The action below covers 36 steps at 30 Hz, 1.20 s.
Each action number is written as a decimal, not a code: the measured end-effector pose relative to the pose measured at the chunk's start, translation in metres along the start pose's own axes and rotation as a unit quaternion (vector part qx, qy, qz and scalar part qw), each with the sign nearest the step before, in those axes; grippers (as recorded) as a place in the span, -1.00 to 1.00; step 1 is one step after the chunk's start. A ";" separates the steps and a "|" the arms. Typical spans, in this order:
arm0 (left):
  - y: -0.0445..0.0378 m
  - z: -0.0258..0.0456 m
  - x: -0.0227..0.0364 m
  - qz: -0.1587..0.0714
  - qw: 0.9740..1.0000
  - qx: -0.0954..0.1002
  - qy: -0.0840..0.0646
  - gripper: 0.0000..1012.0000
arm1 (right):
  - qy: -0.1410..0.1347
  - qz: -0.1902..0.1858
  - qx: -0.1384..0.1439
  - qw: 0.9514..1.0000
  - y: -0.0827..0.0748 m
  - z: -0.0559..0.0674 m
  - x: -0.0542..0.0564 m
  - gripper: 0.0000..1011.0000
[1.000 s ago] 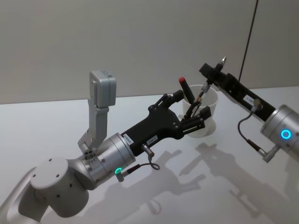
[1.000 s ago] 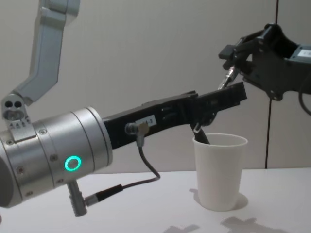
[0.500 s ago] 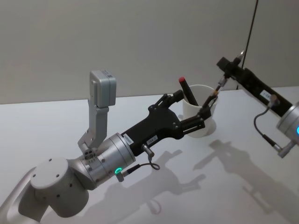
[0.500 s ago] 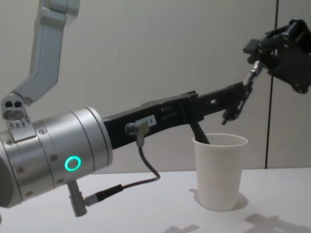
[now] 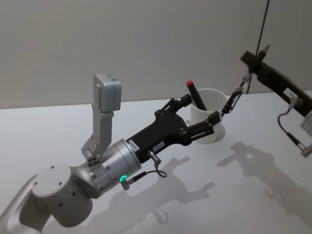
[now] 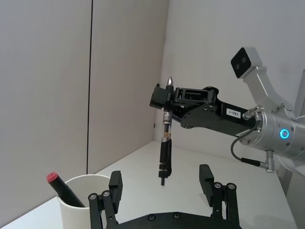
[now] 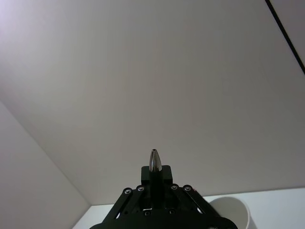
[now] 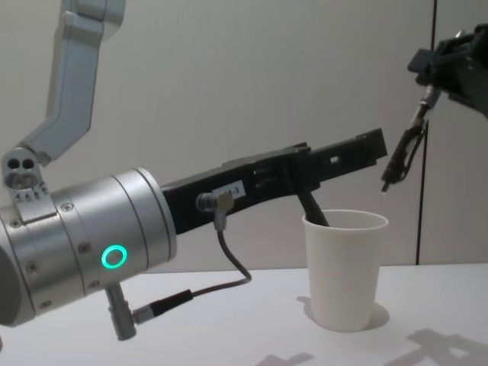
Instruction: Place the pen into the pen holder.
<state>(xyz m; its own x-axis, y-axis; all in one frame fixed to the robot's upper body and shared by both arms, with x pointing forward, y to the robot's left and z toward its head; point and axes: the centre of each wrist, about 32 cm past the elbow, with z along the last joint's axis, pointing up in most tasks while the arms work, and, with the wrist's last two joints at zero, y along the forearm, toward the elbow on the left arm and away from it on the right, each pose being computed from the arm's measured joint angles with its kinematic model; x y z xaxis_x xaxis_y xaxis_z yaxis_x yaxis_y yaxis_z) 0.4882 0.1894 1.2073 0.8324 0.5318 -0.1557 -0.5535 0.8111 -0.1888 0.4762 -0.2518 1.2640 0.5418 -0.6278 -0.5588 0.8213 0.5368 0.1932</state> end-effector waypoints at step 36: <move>0.0000 0.0000 0.0000 0.000 1.000 0.000 0.000 0.98 | -0.314 0.043 0.031 0.948 0.062 -0.026 0.037 -0.75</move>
<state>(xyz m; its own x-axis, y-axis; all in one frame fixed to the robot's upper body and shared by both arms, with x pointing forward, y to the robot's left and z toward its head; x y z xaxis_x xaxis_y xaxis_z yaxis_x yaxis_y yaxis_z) 0.4882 0.1894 1.2073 0.8325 0.5318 -0.1556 -0.5535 0.8112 -0.1888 0.5426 -0.2271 1.2338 0.5902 -0.8059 0.0465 0.7682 0.5784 0.2746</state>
